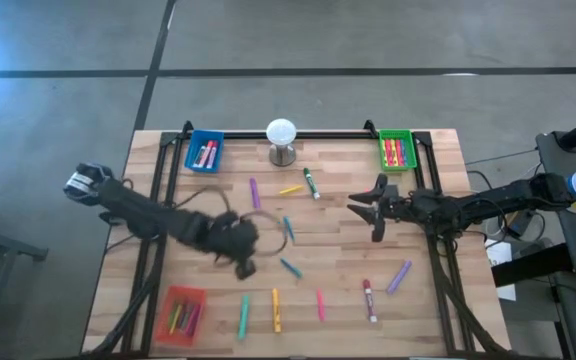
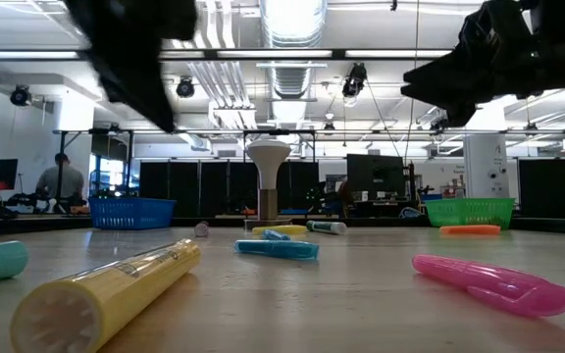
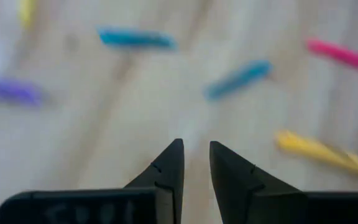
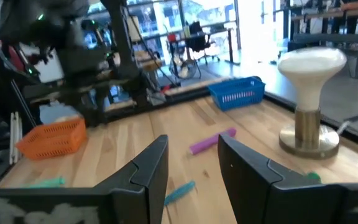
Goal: Pick & Place Markers
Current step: Put the top blue pen into the orange bin
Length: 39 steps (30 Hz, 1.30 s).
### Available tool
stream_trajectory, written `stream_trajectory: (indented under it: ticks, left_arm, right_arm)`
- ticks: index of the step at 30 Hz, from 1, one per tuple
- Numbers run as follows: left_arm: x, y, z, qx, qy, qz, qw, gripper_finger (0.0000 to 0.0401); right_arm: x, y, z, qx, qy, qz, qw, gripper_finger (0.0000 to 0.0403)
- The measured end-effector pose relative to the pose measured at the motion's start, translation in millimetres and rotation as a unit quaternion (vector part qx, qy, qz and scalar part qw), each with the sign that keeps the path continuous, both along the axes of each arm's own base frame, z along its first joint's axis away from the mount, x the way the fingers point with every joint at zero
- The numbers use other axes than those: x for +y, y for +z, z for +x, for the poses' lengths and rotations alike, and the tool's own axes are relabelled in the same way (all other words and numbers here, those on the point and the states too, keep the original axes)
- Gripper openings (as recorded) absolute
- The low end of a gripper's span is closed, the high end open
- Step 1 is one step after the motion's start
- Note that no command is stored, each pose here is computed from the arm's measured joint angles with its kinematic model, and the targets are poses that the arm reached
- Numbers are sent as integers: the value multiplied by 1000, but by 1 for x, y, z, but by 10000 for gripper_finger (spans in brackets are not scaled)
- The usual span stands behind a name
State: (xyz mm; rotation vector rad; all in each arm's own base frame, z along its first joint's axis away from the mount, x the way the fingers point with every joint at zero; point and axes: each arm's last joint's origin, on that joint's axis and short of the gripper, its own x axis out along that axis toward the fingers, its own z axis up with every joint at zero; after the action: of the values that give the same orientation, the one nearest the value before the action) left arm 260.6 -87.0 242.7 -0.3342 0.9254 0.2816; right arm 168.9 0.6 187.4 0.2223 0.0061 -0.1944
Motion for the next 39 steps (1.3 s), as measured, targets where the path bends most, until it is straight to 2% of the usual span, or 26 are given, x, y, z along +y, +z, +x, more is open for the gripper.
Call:
stream_trajectory:
  ticks: [3,8,11,15,19,22,26,31,39]
  left_arm:
    - [27,-9,14,-39,3,31,999,62]
    - [55,-23,29,-181,-41,57,981,7]
    - [70,-33,28,-277,-55,52,958,2]
    - [86,-43,15,-385,-45,85,918,0]
    - [99,-49,-5,-460,-27,120,879,0]
    - [106,-54,-17,-483,-23,137,864,0]
    - [111,-60,-26,-493,-29,154,856,0]
    - [114,-66,-32,-480,-30,164,861,0]
    - [114,-72,-35,-467,-31,159,869,0]
  right_arm:
    - [0,-1,1,18,0,2,1000,132]
    - [0,7,8,36,-3,10,999,122]
    - [-1,15,14,74,-22,15,997,103]
    - [-2,26,19,152,-52,26,987,71]
    - [-2,36,27,198,-67,36,977,45]
    - [-1,35,36,231,-74,52,969,39]
    - [-1,28,52,257,-85,89,959,43]
    - [0,17,75,282,-104,130,945,64]
    - [-7,4,112,324,-146,169,919,125]
